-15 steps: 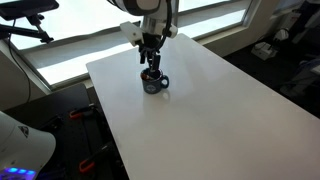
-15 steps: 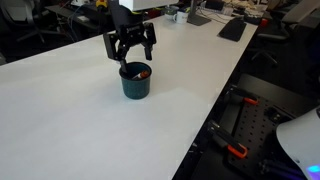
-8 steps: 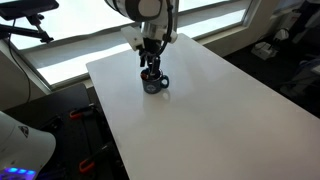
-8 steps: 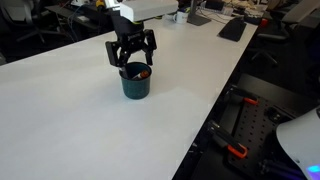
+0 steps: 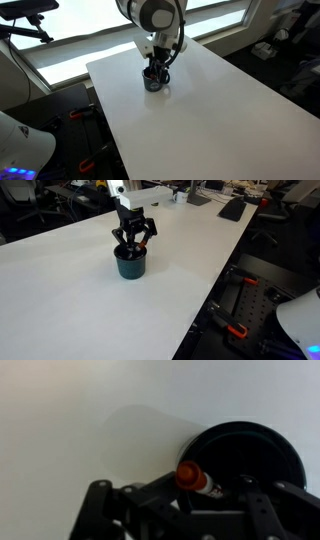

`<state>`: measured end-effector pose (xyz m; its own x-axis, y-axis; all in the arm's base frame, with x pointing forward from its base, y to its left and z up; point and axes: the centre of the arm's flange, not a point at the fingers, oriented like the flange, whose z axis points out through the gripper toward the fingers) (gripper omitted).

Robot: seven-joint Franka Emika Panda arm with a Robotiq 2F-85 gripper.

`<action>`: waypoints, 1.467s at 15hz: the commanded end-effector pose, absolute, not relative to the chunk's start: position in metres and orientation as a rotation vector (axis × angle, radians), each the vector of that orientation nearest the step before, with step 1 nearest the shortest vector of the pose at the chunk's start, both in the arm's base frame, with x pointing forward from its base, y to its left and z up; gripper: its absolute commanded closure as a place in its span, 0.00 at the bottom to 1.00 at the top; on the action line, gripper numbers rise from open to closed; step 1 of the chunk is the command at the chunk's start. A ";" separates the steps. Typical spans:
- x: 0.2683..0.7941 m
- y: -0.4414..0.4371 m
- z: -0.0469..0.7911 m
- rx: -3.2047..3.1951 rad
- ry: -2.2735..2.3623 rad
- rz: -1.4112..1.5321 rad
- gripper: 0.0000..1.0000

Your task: Take the marker out of the mug and place it on the table to the right of the mug

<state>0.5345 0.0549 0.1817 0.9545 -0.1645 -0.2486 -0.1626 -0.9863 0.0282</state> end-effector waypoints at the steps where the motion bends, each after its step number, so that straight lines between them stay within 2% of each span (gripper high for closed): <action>1: 0.546 0.065 0.165 3.070 -0.308 -0.412 0.82; 3: 0.548 0.068 0.163 3.065 -0.312 -0.413 0.95; 4: 0.550 0.071 0.164 3.065 -0.316 -0.411 0.98; 5: 0.550 0.073 0.163 3.064 -0.310 -0.407 0.95; 7: 0.553 0.076 0.165 3.064 -0.299 -0.398 1.00; 12: 0.554 0.086 0.161 3.057 -0.269 -0.403 1.00; 13: 0.555 0.086 0.161 3.057 -0.266 -0.400 0.90; 14: 0.555 0.087 0.162 3.057 -0.270 -0.398 0.74; 22: 0.545 0.082 0.176 3.085 -0.200 -0.383 0.16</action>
